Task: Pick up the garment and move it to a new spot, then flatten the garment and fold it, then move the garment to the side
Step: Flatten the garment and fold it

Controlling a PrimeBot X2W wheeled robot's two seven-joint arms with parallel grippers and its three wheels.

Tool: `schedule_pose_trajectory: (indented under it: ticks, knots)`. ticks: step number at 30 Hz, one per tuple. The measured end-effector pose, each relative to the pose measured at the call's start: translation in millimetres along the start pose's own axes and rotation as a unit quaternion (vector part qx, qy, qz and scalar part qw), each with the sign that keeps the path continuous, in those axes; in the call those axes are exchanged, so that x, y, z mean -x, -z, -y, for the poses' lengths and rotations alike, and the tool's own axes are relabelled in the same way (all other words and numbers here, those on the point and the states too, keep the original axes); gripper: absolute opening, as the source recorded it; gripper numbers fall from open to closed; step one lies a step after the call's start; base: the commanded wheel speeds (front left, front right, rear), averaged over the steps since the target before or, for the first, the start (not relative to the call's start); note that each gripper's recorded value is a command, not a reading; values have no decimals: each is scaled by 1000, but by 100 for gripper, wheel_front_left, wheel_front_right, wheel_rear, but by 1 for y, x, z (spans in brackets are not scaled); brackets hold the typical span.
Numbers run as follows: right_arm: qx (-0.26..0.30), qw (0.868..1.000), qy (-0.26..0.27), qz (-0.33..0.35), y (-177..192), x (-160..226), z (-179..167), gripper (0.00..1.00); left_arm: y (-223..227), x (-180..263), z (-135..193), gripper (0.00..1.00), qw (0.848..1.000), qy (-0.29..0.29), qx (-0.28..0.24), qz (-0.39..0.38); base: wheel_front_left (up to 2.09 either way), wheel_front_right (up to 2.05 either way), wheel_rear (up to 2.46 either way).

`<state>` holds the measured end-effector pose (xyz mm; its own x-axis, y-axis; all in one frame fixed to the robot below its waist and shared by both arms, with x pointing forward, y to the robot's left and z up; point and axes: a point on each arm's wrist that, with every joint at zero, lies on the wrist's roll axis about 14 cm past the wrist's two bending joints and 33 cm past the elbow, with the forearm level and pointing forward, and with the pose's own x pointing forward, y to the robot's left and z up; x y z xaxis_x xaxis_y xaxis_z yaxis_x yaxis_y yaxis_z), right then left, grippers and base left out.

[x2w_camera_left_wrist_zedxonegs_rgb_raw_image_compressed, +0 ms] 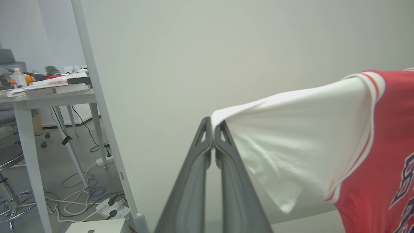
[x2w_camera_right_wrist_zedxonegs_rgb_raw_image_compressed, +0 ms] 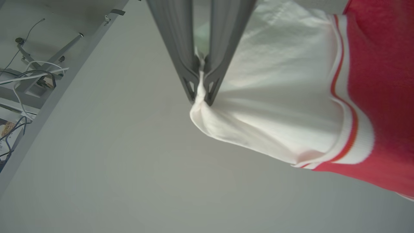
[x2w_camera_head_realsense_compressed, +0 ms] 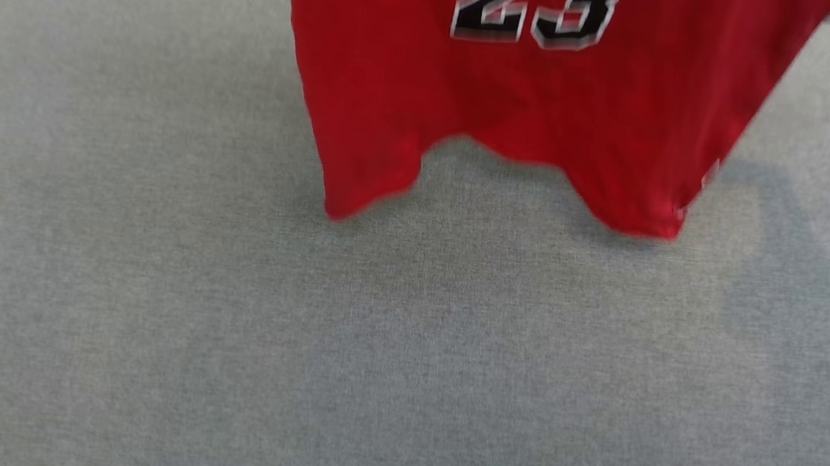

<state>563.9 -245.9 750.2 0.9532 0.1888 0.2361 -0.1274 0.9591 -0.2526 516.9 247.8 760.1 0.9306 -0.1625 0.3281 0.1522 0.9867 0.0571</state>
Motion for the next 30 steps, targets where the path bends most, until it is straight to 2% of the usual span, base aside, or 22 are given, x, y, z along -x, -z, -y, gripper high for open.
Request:
schedule_pose_trajectory:
  ticks: [9, 17, 24, 30]
  knots:
    - [-5, 999, 29, 19, 24, -75, 11, 0, 28, -81, -13, 0, 999, -1, -23, 25, 0, 0, 0]
    - [-12, 998, 50, 28, 63, -130, 9, 0, 61, -141, -30, 0, 998, -26, -9, 64, 0, 0, 0]
    - [-15, 998, 52, 38, 106, -158, -5, 0, 116, -168, -41, 0, 997, -45, -11, 65, 0, 0, 0]
    - [-24, 999, 39, 26, 151, -163, -24, 0, 173, -168, -40, 0, 998, -49, 4, 39, 0, 0, 0]
